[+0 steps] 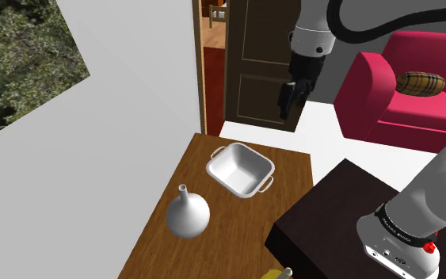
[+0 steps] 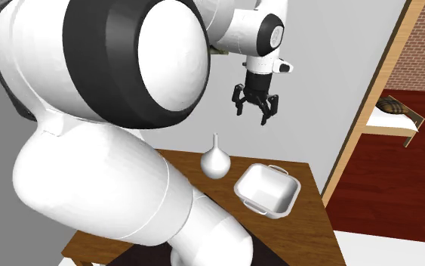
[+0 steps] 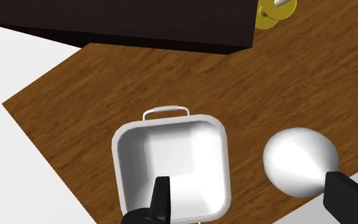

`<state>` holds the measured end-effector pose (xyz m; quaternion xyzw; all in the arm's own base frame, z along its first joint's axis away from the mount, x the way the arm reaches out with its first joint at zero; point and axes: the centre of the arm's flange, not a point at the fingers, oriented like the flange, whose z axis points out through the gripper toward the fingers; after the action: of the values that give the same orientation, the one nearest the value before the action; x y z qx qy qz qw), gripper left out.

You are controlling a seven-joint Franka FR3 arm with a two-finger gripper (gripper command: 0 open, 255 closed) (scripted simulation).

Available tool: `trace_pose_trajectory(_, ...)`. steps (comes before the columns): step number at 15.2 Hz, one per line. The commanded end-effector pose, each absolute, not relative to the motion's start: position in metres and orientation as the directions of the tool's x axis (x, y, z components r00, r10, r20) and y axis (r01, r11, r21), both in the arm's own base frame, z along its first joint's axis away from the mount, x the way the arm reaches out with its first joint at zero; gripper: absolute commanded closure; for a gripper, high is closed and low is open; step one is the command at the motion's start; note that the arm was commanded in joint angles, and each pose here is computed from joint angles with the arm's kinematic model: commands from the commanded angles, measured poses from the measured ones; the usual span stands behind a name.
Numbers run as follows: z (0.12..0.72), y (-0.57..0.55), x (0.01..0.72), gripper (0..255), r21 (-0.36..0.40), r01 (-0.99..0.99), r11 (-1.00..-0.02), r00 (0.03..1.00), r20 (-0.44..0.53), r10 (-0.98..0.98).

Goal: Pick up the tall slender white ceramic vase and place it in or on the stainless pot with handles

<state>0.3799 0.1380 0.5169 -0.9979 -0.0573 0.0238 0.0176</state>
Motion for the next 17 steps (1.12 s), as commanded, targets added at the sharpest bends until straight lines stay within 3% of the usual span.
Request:
trace_pose_trajectory(1, 0.500, 0.162, 0.393, 0, -0.037, 0.114, -0.993, 0.992, -0.054, 0.116)
trace_pose_trajectory(17, 0.376, 0.319, 0.482, 0, -0.017, 0.124, -0.992, 0.985, -0.120, 0.125)
